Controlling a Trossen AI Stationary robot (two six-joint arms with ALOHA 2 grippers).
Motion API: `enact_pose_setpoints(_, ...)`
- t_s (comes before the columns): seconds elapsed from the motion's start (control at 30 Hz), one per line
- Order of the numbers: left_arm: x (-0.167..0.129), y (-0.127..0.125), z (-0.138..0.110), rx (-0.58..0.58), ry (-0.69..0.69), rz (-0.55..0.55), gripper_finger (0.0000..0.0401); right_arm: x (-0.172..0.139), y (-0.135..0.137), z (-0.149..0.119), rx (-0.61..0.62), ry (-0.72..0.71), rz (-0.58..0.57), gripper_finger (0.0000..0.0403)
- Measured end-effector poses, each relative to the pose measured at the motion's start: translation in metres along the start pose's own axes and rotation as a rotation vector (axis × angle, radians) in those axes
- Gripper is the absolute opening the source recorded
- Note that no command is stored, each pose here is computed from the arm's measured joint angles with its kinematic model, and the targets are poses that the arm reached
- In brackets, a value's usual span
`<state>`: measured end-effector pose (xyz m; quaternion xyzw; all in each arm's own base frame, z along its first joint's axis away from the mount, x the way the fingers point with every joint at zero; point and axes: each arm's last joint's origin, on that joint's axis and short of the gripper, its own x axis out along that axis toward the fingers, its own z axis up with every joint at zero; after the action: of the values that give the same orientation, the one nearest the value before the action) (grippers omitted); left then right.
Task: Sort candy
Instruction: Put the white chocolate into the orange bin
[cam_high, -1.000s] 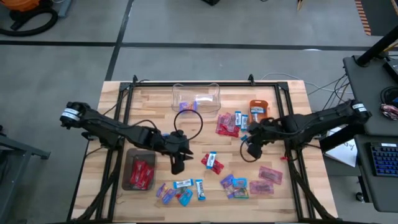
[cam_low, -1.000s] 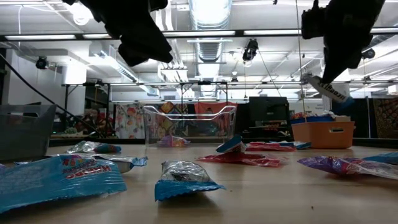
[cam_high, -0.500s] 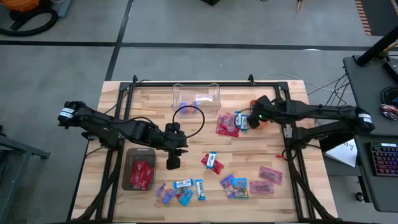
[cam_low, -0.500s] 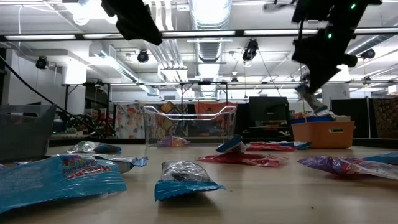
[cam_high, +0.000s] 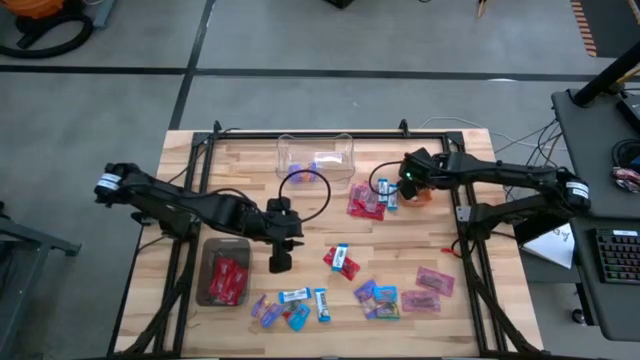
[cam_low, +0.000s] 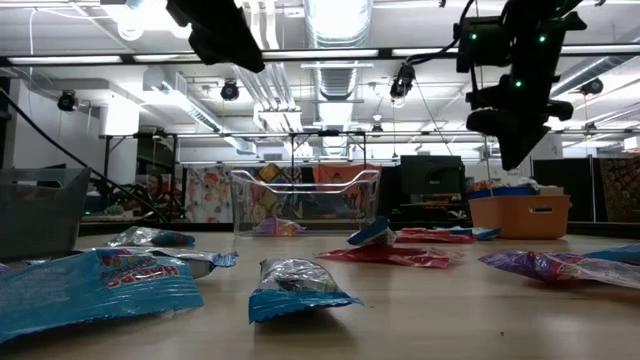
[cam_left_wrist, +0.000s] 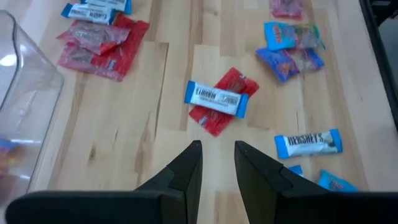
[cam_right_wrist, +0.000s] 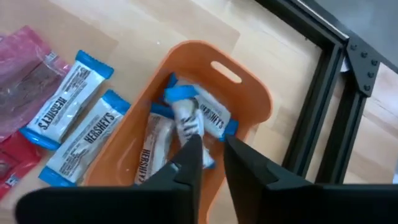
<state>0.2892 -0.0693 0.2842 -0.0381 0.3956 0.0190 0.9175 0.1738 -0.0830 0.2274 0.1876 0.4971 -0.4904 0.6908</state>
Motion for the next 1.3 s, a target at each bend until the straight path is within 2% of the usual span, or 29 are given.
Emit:
enact_pose_setpoints(0.17,0.008,-0.002,0.003,-0.01,-0.025,-0.007,0.0078,-0.006,-0.003,0.0,0.01,-0.009,0.034,0.0102)
enact_pose_setpoints(0.3,0.021,-0.006,0.006,-0.04,-0.051,-0.016,0.0078,-0.025,-0.003,0.003,0.019,-0.012,0.192,0.0117)
enact_pose_setpoints(0.53,0.042,-0.011,0.0,-0.12,0.008,-0.017,0.0078,-0.07,0.004,-0.002,-0.07,-0.009,0.533,0.0123)
enact_pose_setpoints(0.67,0.052,-0.022,-0.007,-0.112,0.086,-0.128,0.0085,-0.088,0.017,-0.012,-0.17,0.023,0.667,0.0123)
enact_pose_setpoints(0.77,0.059,-0.032,-0.014,-0.148,0.141,-0.188,0.0102,-0.095,0.027,-0.022,-0.245,0.027,0.705,0.0123)
enact_pose_setpoints(0.9,0.066,-0.045,-0.022,-0.25,0.232,-0.261,0.0142,-0.1,0.037,-0.032,-0.271,0.039,0.723,0.0123)
enact_pose_setpoints(1.0,0.068,-0.054,-0.03,-0.273,0.285,-0.275,0.0175,-0.102,0.043,-0.037,-0.289,0.056,0.73,0.0123)
enact_pose_setpoints(1.13,0.07,-0.064,-0.04,-0.235,0.341,-0.265,0.0208,-0.102,0.047,-0.04,-0.295,0.069,0.728,0.0123)
enact_pose_setpoints(1.3,0.074,-0.08,-0.052,-0.126,0.353,-0.251,0.0218,-0.1,0.049,-0.04,-0.292,0.078,0.72,0.0123)
